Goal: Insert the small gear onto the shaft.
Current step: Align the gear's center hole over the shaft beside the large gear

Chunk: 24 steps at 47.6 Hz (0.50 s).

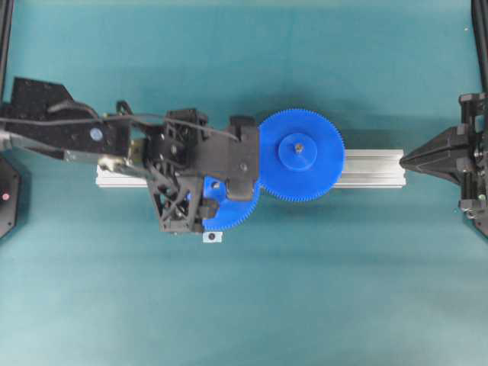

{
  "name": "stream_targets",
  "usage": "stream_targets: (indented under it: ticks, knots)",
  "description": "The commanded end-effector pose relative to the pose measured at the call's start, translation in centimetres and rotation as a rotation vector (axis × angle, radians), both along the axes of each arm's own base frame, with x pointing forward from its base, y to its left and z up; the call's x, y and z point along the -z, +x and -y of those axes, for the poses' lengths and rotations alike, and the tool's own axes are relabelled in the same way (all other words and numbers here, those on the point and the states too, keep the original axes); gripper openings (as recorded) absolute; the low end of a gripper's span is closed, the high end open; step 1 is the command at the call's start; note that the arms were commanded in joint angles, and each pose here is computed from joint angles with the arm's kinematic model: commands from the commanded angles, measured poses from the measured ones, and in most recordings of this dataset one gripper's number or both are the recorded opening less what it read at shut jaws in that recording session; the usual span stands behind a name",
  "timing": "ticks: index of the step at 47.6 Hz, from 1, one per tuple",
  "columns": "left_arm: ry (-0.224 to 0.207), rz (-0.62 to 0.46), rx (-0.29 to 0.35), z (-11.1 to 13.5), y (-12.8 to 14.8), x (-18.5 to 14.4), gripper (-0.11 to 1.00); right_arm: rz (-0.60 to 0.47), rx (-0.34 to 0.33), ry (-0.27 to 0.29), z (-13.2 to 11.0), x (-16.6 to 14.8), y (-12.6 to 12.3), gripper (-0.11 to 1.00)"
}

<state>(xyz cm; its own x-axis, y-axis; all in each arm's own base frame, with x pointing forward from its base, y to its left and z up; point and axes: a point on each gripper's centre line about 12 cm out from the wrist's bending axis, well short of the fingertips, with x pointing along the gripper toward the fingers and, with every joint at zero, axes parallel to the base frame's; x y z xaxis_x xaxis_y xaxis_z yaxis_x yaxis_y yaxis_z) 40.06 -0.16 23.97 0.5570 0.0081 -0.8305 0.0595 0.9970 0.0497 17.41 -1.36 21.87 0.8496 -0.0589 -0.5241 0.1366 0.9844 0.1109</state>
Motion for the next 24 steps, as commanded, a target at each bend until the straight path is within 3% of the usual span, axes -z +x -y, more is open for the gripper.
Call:
stream_targets:
  ticks: [1, 24]
  knots:
    - [0.014, 0.052, -0.003, -0.9, 0.0, -1.9, 0.72, 0.020, 0.005, 0.003, 0.0, -0.6, 0.2, 0.07]
    - [0.031, -0.025, -0.028, -3.0, 0.1, 1.2, 0.72, 0.048, 0.004, 0.001, 0.0, -1.1, -0.3, 0.07]
